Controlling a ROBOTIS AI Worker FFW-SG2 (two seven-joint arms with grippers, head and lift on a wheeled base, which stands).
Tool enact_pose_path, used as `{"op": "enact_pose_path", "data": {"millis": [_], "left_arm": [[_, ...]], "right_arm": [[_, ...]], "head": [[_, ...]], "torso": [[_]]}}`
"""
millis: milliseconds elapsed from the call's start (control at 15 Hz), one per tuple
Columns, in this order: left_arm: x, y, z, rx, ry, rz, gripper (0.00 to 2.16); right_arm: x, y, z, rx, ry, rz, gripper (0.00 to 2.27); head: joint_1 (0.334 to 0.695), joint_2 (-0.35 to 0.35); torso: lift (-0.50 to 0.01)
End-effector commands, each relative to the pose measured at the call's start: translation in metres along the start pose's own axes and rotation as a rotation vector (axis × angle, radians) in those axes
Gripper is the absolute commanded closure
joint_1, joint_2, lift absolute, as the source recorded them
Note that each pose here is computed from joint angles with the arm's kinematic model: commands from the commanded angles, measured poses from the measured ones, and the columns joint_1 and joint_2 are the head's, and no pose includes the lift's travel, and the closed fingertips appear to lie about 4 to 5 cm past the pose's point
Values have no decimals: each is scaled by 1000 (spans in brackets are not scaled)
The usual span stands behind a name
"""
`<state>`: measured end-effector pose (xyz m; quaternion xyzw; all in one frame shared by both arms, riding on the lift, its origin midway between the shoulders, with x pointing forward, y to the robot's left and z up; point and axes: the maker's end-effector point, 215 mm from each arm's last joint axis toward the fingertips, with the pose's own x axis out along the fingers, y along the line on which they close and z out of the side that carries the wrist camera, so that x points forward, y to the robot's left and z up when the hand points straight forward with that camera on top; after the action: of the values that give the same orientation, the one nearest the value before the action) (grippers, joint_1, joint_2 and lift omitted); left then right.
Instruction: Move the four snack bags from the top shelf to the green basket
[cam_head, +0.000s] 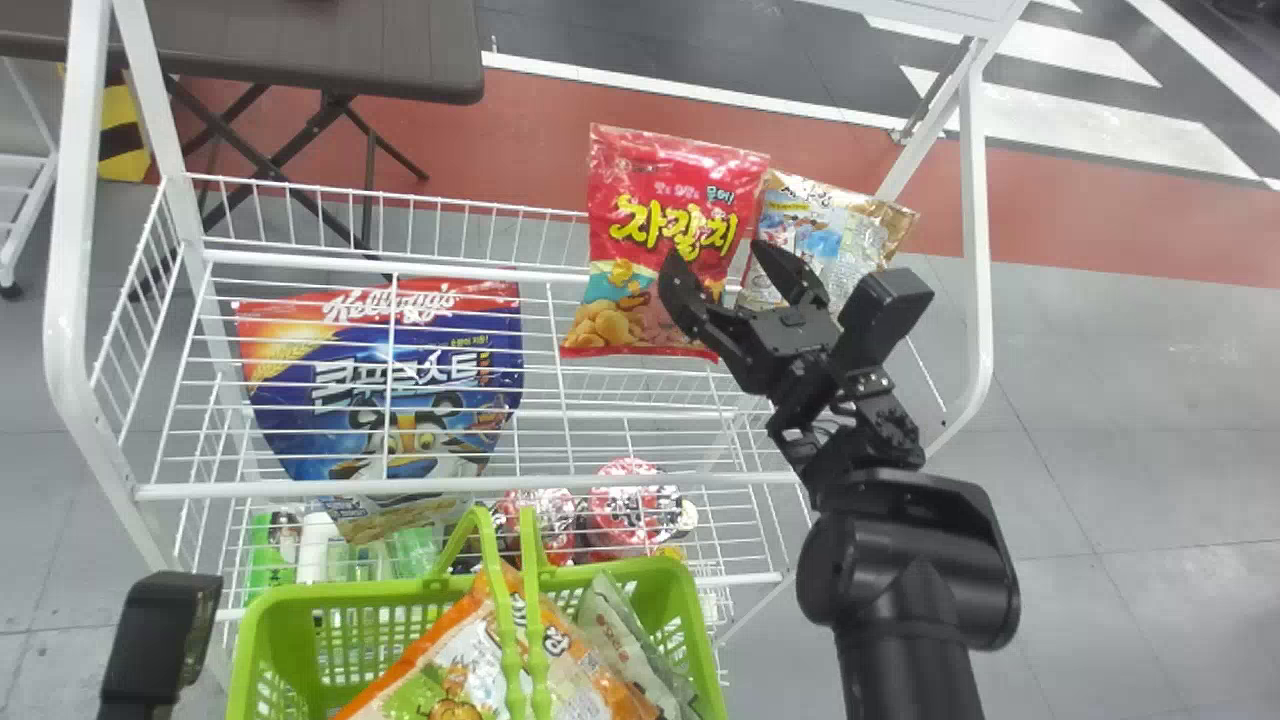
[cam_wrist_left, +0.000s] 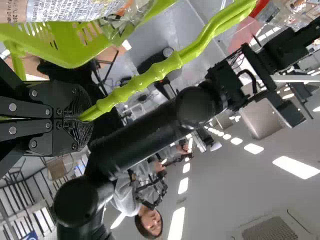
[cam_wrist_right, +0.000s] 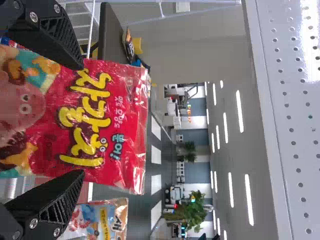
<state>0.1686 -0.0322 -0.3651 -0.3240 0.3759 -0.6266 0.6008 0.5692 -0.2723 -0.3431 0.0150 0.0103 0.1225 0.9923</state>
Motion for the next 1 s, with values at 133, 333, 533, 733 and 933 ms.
{"op": "enact_pose_path", "data": {"millis": [133, 333, 533, 733, 933], "left_arm": [[-1, -5, -6, -35, 18, -16, 2081], [-4, -5, -7, -49, 20, -17, 2081], [-7, -6, -6, -56, 17, -18, 2081], [-10, -7, -3, -54, 10, -18, 2081], [-15, -5, 0, -51, -1, -9, 2081]], "right_arm": [[24, -14, -42, 71, 206, 8, 448], [16, -9, -68, 111, 301, 34, 2040], [9, -4, -57, 127, 286, 59, 2165], [-10, 5, -31, 147, 261, 76, 2189], [-53, 19, 5, 207, 248, 96, 2189]], "head": [[695, -350], [695, -350], [695, -350], [695, -350], [695, -350]], "torso": [[0], [0], [0], [0], [0]]}}
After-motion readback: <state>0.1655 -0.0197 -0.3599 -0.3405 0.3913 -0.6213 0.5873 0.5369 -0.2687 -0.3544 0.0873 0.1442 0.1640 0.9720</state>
